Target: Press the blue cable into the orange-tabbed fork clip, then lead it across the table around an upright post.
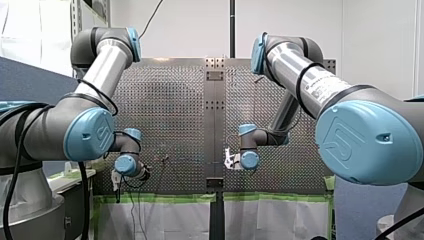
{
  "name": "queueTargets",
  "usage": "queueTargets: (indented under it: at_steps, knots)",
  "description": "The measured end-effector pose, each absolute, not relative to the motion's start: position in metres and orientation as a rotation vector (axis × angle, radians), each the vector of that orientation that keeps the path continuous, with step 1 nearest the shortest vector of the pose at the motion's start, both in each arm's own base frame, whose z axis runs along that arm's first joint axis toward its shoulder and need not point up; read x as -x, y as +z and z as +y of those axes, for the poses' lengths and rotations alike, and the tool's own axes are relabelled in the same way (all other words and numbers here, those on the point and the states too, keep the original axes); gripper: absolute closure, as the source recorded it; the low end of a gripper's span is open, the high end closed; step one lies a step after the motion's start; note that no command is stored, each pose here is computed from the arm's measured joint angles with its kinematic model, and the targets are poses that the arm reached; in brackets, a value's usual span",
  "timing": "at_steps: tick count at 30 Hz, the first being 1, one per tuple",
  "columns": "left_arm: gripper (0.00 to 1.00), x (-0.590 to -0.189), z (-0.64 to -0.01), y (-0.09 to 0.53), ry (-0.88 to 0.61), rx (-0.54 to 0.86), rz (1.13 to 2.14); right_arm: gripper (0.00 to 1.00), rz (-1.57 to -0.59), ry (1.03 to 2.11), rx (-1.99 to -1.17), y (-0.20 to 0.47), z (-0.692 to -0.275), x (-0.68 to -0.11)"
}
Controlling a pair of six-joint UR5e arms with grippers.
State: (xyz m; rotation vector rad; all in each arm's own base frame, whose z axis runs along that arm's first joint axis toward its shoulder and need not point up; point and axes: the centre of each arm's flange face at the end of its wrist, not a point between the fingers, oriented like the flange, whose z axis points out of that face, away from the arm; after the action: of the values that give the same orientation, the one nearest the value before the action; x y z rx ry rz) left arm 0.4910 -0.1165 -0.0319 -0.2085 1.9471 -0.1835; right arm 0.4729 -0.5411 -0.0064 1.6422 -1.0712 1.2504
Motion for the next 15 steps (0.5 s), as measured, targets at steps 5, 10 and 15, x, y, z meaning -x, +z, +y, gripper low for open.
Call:
queueTargets:
  at_steps: [5, 10, 15]
  knots:
    - [0.0, -0.476, -0.117, -0.022, -0.179, 0.21, 1.964, 1.0, -1.071, 1.25, -1.642, -0.006, -0.541, -0.473]
    - [0.0, -0.455, -0.127, -0.009, -0.215, 0.185, 1.998, 1.0, -1.072, 1.251, -1.643, -0.006, -0.541, -0.473]
    - [0.0, -0.45, -0.135, 0.006, -0.262, 0.15, 1.994, 1.0, -1.073, 1.251, -1.643, -0.006, -0.541, -0.473]
